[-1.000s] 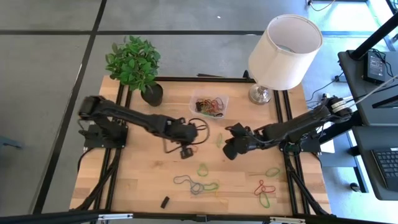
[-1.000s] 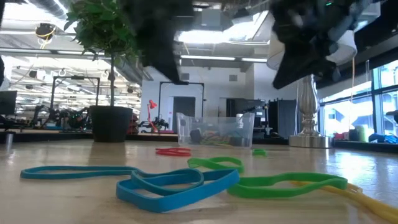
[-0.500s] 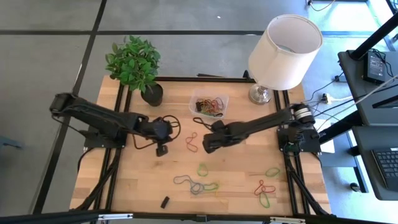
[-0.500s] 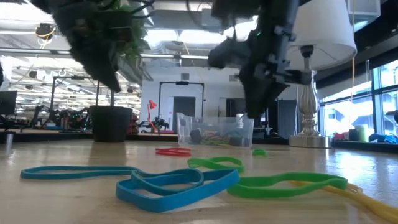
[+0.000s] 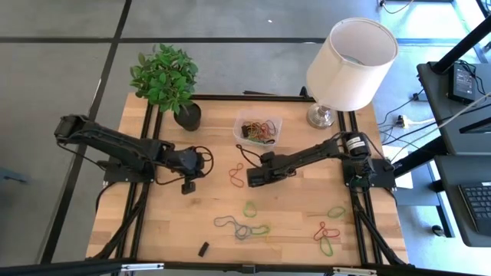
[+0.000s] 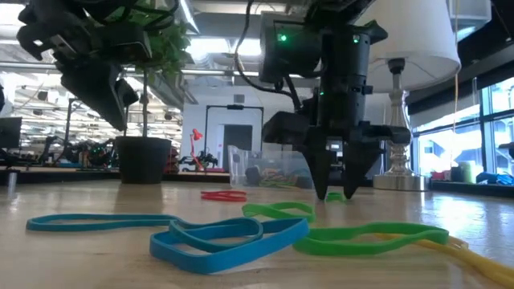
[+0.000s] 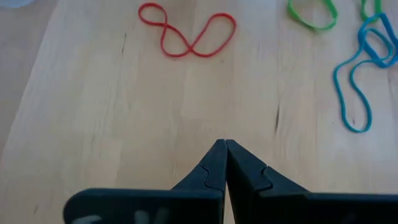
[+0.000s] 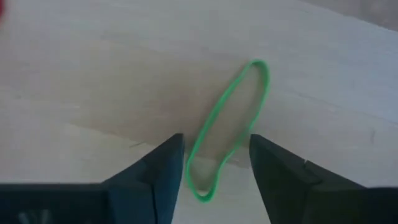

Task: Pick and place rubber bands into bin
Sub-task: Put the green rubber band into the transparent bin

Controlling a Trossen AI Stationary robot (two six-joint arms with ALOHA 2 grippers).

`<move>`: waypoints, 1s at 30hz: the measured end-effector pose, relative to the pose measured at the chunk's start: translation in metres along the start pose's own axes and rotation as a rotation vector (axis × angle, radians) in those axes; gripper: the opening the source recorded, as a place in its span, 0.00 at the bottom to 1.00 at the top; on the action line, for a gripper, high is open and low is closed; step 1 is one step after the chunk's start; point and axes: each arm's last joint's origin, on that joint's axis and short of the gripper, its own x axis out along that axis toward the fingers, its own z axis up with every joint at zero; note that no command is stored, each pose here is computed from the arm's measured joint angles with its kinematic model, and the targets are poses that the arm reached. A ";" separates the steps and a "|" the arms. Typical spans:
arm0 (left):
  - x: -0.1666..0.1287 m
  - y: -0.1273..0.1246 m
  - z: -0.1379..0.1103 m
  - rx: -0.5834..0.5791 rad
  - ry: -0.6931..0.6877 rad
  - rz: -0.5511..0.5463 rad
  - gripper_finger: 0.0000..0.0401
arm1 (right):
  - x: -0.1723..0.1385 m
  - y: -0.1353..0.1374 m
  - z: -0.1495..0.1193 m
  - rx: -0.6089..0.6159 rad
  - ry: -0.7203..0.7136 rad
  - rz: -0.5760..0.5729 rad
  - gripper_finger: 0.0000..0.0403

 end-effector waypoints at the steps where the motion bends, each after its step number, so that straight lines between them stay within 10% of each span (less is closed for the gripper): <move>1: 0.000 0.000 -0.001 0.000 0.002 0.001 0.00 | 0.002 0.001 0.000 0.001 0.000 -0.003 0.47; 12: 0.002 0.001 -0.004 0.021 0.004 0.000 0.00 | 0.016 0.004 -0.009 -0.022 0.012 -0.033 0.03; 20: 0.002 0.013 0.001 -0.003 -0.018 0.051 0.00 | -0.043 0.006 0.002 -0.085 0.020 -0.016 0.01; 30: 0.000 0.037 0.011 -0.075 -0.092 0.138 0.00 | -0.119 0.005 0.086 -0.316 -0.106 0.027 0.00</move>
